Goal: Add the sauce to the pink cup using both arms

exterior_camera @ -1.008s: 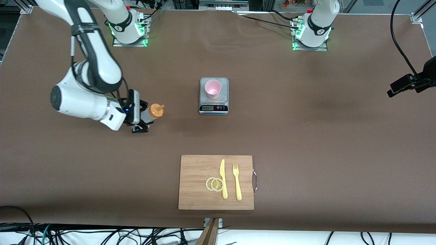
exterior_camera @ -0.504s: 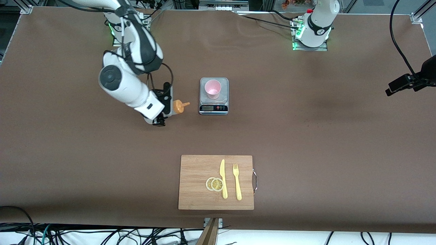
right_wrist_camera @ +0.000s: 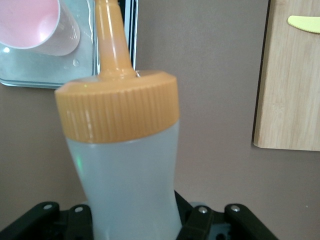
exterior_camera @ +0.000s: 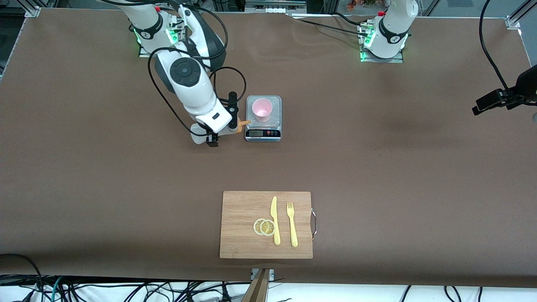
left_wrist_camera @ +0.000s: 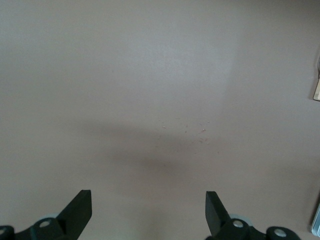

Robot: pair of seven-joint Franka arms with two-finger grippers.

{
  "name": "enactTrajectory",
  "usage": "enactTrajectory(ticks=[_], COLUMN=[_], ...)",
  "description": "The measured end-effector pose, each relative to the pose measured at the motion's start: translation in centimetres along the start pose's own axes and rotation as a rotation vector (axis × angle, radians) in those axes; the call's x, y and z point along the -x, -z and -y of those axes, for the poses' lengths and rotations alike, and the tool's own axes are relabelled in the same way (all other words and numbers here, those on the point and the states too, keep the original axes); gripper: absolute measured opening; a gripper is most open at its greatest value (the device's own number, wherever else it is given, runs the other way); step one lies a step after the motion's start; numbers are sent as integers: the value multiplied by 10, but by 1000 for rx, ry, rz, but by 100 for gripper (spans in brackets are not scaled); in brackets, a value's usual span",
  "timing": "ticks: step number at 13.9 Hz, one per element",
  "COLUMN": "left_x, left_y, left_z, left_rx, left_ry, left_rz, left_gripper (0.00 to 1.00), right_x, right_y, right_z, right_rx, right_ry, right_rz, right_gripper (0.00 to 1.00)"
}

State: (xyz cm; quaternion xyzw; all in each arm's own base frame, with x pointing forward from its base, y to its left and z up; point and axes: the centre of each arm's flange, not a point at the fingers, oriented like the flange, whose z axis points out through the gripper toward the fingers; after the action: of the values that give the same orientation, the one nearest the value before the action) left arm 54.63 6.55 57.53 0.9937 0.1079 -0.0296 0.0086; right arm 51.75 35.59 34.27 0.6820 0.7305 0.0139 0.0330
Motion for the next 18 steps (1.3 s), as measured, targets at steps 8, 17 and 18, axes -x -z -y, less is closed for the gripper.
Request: enactTrajectory(ticks=[8,17,18], left_x=[1,1,1], left_y=[-3,-4,-4], left_z=[-5,-5,-5], left_rx=[-2,1,1], left_ry=[-9,-9,-9], left_rz=[12,14,15], left_gripper=[100,100,100], right_x=[-23,-60,-65], right_y=[-9,-27,-27], right_z=[26,58,61], right_rx=[15,28,25], right_ry=[65,68,71], right_rz=[173,286,307], right_gripper=[32,32,32])
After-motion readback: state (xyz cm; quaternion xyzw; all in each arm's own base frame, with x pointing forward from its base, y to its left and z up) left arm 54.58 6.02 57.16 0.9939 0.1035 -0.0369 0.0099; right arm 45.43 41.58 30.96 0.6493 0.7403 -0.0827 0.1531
